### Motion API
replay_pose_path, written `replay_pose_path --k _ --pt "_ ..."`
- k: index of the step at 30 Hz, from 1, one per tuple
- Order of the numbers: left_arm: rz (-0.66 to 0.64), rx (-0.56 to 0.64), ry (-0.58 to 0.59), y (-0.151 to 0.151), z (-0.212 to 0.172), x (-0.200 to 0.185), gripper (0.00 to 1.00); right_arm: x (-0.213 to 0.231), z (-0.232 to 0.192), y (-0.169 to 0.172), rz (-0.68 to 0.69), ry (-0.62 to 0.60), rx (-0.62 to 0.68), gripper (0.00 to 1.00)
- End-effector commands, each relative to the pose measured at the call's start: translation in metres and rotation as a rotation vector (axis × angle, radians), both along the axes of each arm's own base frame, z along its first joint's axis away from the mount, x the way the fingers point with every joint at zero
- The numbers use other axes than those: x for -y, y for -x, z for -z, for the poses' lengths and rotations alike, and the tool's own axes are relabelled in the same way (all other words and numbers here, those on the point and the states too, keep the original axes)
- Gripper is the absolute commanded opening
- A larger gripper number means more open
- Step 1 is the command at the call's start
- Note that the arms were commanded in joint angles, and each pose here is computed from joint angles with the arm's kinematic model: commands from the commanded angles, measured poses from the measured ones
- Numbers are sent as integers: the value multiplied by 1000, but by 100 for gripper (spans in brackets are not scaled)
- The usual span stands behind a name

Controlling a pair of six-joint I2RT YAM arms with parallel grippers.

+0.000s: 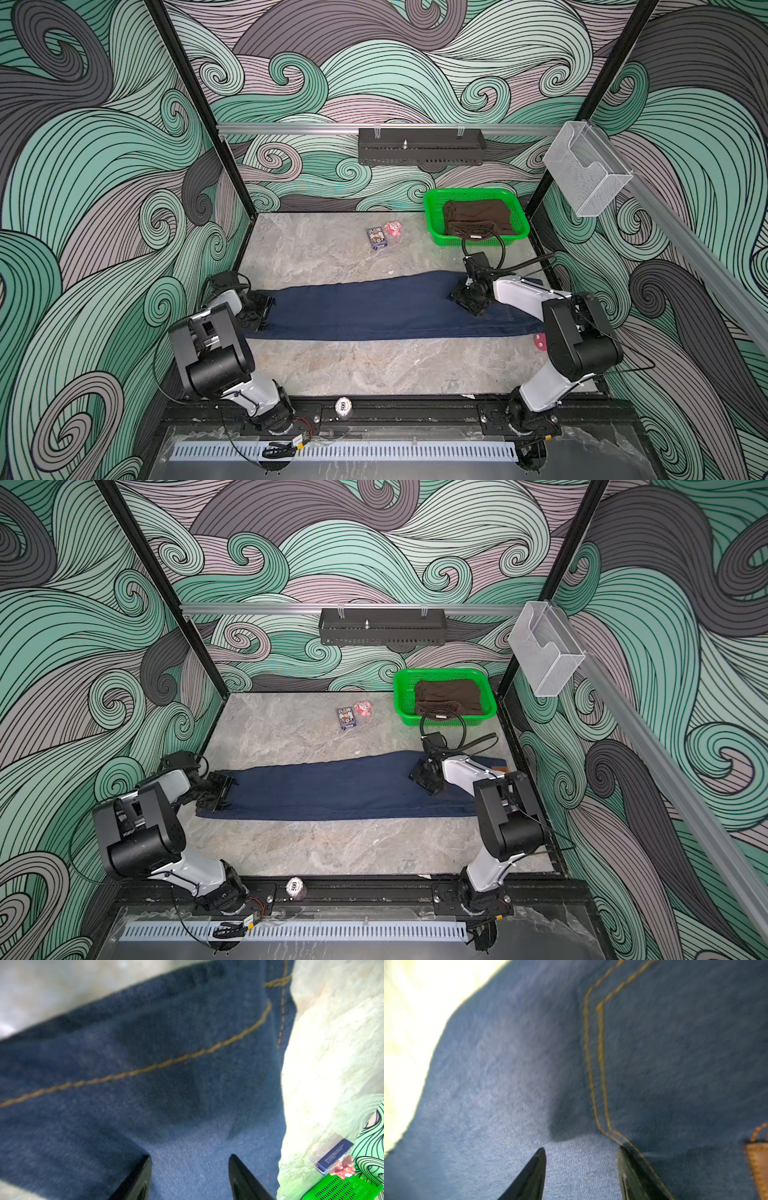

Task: Fold and stack the trousers

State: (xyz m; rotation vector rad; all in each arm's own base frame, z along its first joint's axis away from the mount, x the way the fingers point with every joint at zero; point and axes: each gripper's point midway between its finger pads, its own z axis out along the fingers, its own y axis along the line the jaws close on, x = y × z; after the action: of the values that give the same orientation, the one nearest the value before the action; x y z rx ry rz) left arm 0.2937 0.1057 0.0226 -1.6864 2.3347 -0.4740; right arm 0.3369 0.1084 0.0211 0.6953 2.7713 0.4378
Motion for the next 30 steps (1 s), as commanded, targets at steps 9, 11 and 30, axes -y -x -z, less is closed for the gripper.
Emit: replay_pose_path --k 9,11,30 --pt "100 -142 -123 -29 24 0 62 50 20 2 172 35 -86 56" --pt "114 -142 -125 -39 24 2 61 57 17 -1 194 38 -78 56" --pt "290 92 -345 -85 -130 -15 70 22 -67 -27 -31 -4 172 57"
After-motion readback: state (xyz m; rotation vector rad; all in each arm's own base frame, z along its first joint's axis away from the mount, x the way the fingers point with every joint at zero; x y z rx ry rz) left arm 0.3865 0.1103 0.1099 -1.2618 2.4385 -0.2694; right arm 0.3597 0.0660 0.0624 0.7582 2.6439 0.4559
